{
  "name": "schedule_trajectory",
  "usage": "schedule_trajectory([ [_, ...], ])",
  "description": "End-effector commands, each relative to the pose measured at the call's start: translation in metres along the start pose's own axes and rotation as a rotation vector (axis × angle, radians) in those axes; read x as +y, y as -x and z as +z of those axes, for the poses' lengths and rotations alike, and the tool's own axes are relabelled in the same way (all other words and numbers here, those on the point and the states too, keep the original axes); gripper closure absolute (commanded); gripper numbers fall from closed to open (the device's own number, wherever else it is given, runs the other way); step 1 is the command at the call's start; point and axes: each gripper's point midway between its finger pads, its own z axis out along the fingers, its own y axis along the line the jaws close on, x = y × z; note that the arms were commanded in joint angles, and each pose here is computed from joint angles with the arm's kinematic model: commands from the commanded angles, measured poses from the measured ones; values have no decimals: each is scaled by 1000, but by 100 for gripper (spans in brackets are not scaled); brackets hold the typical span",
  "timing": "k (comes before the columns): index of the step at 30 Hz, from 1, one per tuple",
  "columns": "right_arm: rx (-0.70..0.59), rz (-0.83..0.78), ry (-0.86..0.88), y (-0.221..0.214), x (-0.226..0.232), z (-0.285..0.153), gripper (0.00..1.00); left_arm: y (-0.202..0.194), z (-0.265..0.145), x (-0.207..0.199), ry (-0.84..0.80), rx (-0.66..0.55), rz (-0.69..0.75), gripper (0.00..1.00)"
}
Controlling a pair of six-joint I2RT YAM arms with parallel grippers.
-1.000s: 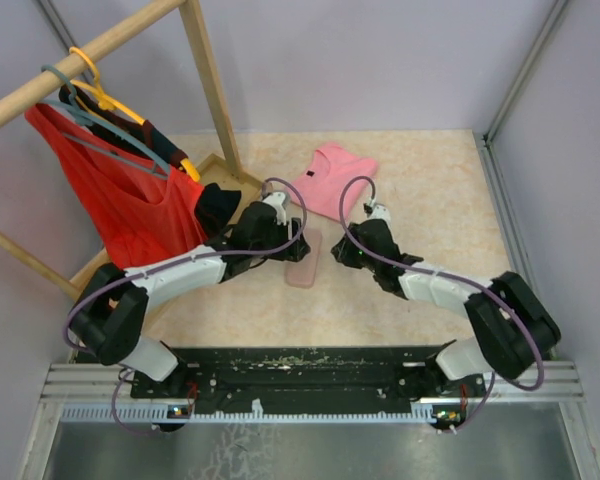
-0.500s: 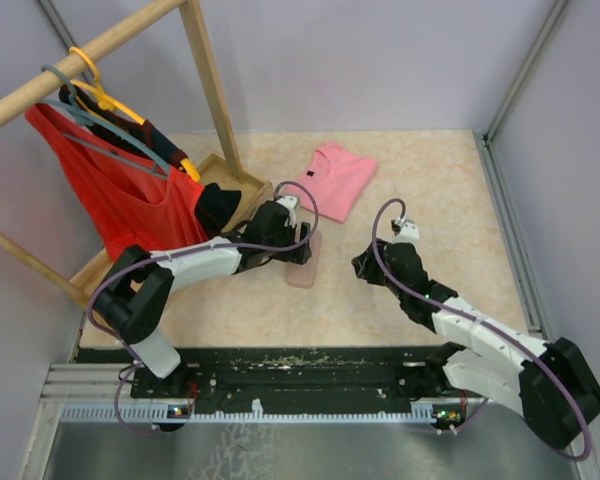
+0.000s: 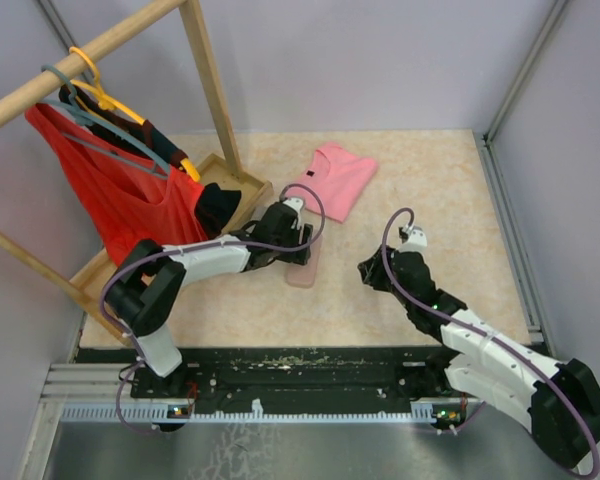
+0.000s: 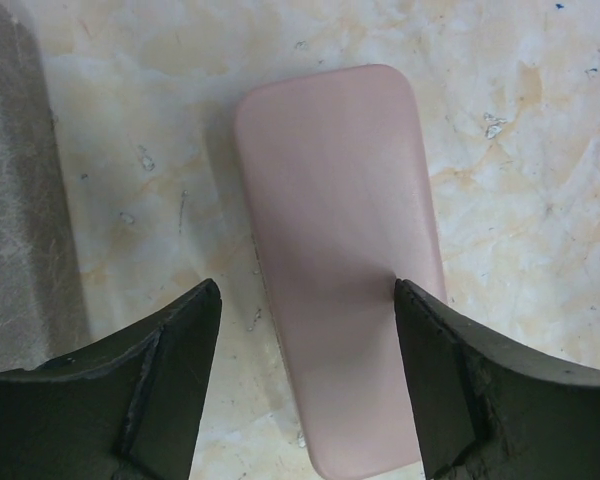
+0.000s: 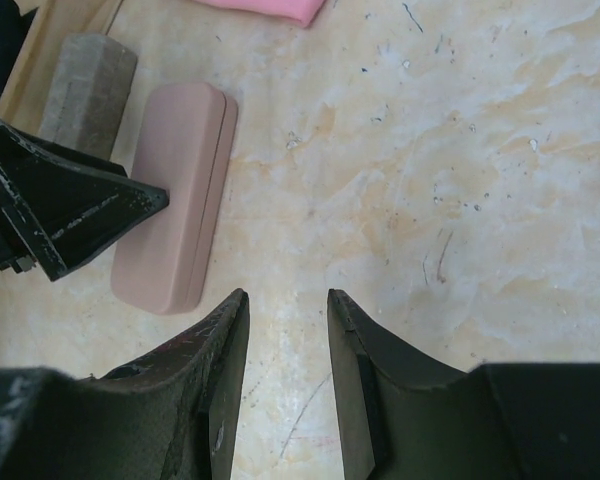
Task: Organize the sunglasses
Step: Adjust the sunglasses case at the center of the board.
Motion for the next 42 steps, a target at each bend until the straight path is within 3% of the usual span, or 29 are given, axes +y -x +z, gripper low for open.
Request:
schedule_trajectory([
  [1,-38,-7,17,9,3,0,62,-11,8,-6,12,34,65,25],
  [12,-5,-12,38,2,6,1,62,-47,20,-11,25,146,141,34],
  [23,-21,2,42,4,4,-10,62,-49,12,-59,-229,136,300,36],
  [42,-122,27,4,33,-3,-42,61,55,-59,-63,-184,-175,156,21],
])
